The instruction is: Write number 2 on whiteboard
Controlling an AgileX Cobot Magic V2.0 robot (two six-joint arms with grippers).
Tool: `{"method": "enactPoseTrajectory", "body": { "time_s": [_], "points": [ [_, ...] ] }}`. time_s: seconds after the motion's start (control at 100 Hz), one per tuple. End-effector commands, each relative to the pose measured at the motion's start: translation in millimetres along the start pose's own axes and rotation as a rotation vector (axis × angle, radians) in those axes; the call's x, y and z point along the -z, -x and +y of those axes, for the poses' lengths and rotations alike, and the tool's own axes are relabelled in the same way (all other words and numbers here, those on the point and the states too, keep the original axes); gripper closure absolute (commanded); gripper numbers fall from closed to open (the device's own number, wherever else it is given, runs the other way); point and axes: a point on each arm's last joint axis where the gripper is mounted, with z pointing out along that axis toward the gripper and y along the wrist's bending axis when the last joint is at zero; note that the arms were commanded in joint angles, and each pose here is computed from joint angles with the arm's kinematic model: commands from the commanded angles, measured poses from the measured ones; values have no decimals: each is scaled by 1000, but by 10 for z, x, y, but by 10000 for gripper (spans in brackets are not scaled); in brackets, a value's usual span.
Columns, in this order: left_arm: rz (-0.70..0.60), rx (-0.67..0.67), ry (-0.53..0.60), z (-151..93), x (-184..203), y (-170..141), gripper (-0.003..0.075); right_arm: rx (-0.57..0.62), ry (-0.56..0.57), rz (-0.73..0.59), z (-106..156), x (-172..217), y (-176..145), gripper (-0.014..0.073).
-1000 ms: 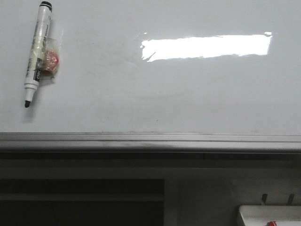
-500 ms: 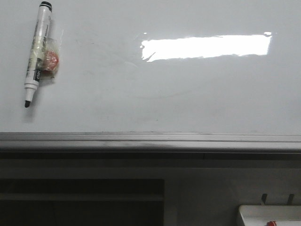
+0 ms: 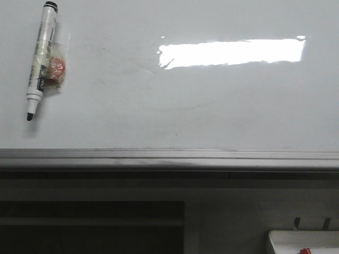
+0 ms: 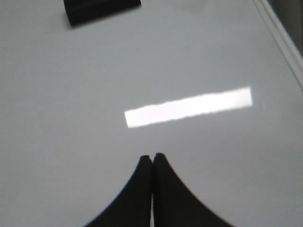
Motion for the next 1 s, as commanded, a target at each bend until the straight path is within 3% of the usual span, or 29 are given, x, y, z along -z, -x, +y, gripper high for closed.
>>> {"method": "enactPoseTrajectory", "body": {
  "time_s": [0.0,0.21,0.29,0.56,0.64,0.76,0.81,0.86,0.99],
  "points": [
    [-133,70,3,5,32,131,741,-53,0,-23,38,30,251,666],
    [104,35,-22,-69,-1,243,741,-38,-42,277,95,134,542,663],
    [100,35,-24,-91,-31,382,741,16,-46,377,107,153,602,662],
    [96,67,-37,-138,-64,624,732,-7,-42,441,132,173,651,663],
    [101,80,-39,-140,-64,619,652,-7,-42,441,132,173,651,663],
    [132,100,-44,-147,-63,593,399,-8,-41,441,133,173,651,663],
    [139,100,-43,-146,-70,582,330,-8,-37,442,134,173,651,663],
    [126,102,-41,-142,-74,583,306,-8,-35,442,134,173,651,663],
    [26,116,-31,-122,-89,627,339,-11,-33,434,136,169,652,663]
  ]
}}
